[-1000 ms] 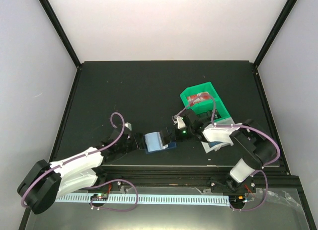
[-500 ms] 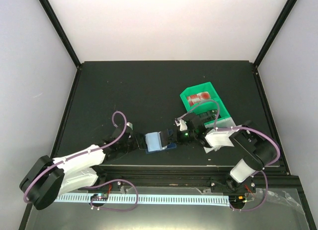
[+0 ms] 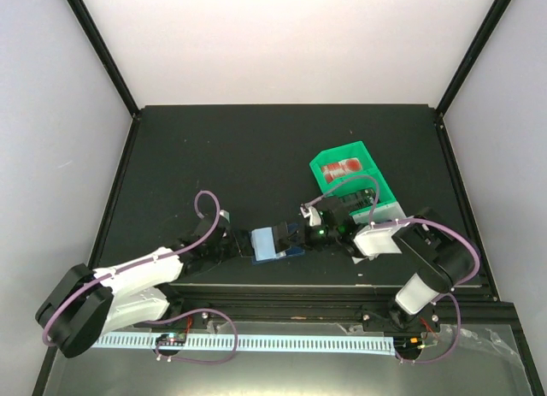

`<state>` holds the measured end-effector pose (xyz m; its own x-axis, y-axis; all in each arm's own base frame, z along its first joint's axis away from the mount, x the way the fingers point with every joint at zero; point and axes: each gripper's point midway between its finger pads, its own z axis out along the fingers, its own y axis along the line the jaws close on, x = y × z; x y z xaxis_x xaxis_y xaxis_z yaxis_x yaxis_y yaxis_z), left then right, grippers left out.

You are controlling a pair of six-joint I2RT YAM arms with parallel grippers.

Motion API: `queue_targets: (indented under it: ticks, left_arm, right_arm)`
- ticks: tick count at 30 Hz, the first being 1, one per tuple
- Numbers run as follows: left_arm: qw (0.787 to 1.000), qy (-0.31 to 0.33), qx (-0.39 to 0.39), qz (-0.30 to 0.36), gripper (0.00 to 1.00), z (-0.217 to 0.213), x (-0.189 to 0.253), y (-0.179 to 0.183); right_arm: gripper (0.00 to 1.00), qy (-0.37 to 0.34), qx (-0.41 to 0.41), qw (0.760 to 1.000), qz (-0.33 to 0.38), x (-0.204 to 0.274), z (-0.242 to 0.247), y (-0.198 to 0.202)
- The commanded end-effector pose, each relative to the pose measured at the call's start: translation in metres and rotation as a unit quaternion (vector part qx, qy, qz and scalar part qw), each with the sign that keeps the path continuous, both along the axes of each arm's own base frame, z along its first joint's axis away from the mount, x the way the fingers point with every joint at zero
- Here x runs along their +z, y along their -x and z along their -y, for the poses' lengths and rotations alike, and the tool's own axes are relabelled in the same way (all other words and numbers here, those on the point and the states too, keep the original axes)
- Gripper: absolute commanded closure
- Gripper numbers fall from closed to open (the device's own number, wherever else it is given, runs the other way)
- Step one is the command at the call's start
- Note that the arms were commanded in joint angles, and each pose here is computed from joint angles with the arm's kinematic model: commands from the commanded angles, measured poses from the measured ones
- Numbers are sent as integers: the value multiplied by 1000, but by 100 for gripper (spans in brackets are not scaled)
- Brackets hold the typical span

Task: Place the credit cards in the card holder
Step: Insert the credit card into the card holder.

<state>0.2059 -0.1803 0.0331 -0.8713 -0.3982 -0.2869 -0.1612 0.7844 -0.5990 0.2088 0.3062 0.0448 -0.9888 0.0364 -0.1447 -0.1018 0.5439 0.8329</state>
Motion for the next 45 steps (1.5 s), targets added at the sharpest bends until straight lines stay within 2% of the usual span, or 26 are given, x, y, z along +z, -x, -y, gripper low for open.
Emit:
queue_targets:
  ticks: [1, 11, 22, 28, 34, 45]
  left_arm:
    - [999, -38, -7, -35, 98, -9, -17, 13]
    - [998, -40, -8, -38, 98, -9, -18, 14]
    - [999, -37, -9, -37, 98, -8, -19, 13]
    - [999, -35, -12, -38, 98, -5, -19, 13]
    - [999, -33, -13, -37, 98, -4, -19, 14]
    - [999, -34, -13, -38, 98, -6, -20, 15]
  right_arm:
    - [99, -11, 8, 1000, 4, 1, -3, 2]
    - [99, 49, -24, 998, -25, -26, 11, 0]
    - [99, 16, -28, 997, -69, -27, 0, 11]
    - [99, 38, -21, 994, -101, -40, -4, 25]
    - [99, 20, 1, 995, -96, -37, -16, 27]
    - [98, 2, -6, 999, -54, -32, -30, 10]
